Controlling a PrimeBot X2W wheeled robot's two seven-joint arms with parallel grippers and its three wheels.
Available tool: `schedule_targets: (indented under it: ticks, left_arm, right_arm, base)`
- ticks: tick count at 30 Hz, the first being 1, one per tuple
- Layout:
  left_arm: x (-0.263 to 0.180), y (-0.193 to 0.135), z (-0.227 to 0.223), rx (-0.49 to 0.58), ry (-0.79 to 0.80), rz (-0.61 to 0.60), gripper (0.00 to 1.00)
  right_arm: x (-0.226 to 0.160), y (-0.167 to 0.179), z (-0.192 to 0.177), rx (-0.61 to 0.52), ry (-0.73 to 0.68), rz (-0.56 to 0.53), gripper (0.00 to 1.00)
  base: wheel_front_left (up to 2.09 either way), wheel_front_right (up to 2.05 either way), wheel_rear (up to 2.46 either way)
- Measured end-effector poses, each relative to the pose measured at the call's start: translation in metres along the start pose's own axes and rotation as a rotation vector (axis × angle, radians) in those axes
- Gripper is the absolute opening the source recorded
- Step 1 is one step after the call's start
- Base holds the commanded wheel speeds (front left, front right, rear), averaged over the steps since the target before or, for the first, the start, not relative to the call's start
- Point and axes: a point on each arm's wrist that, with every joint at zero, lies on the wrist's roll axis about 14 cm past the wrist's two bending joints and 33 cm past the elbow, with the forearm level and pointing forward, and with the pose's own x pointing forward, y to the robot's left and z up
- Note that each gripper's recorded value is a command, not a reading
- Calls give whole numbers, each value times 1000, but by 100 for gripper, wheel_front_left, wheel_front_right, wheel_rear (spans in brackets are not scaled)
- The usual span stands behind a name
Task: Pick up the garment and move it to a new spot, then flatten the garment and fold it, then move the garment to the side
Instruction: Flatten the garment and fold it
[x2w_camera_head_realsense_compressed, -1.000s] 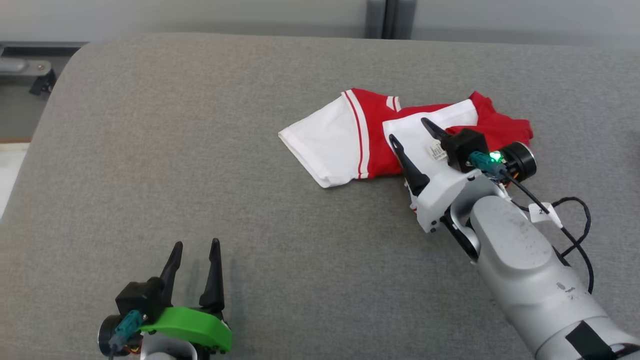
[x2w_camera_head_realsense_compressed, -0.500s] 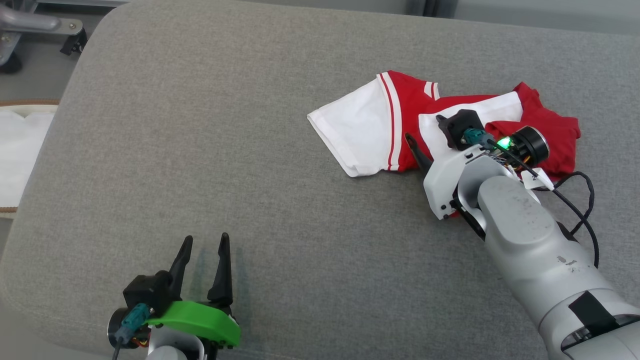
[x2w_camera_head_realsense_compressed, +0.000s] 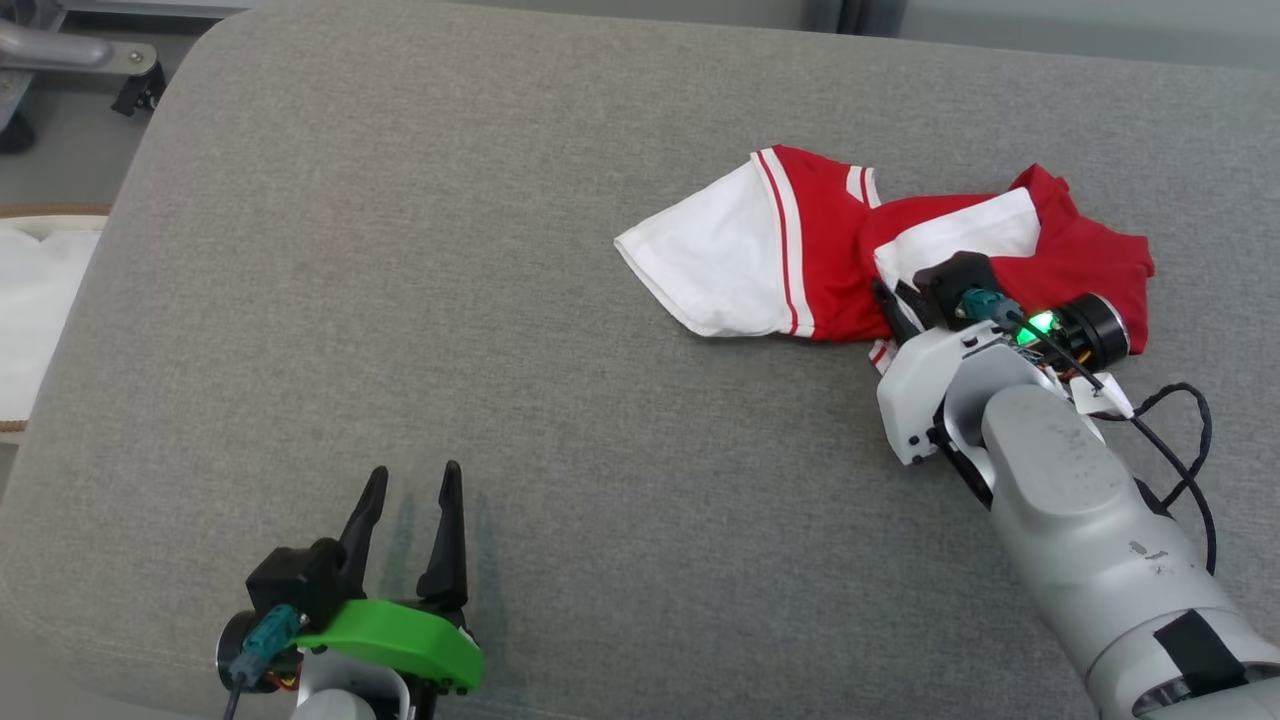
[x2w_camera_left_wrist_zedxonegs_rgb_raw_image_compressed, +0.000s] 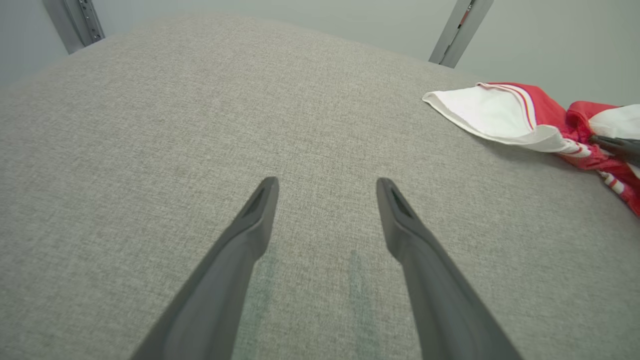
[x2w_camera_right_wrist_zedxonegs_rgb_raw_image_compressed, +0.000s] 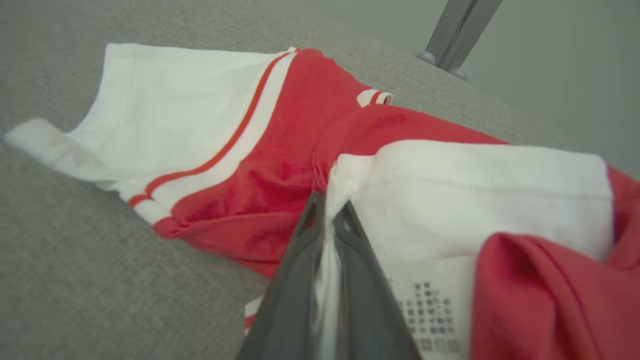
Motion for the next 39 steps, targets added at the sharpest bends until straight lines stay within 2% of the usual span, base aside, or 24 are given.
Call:
schedule_targets:
  ticks: [12,23,25,28,30,31,32,33,34,39]
  left_arm:
    - [-2,-11,10,1,-36,-36,100]
    - [-8,-22,16,6,-57,-68,100]
    - [-8,-24,17,8,-59,-75,100]
    - [-9,-29,14,11,-54,-91,100]
    - [-9,-31,13,11,-51,-99,100]
    - [-9,-34,13,11,-51,-105,100]
    - [-8,-35,14,11,-52,-111,100]
    - [-8,-38,14,12,-53,-118,100]
    - [-7,-40,14,12,-53,-124,100]
    - [-4,-48,12,14,-46,-151,100]
  right_arm:
    - [-13,-5,52,86,-207,-25,0]
    - [-51,21,188,111,-625,73,0]
    - [-59,14,194,130,-658,54,0]
    - [-66,-3,168,171,-619,-14,0]
    - [-71,-18,140,190,-561,-74,18]
    - [-73,-27,122,200,-523,-113,22]
    - [-77,-35,106,205,-489,-146,42]
    - [-81,-45,85,204,-441,-189,78]
    - [-87,-55,65,208,-395,-233,100]
    - [-120,-101,7,215,-271,-411,100]
  base:
    - [0,0,0]
    - [0,0,0]
    - [0,0,0]
    - [0,0,0]
    - [0,0,0]
    - [0,0,0]
    - [0,0,0]
    - [0,0,0]
    - [0,0,0]
    - [0,0,0]
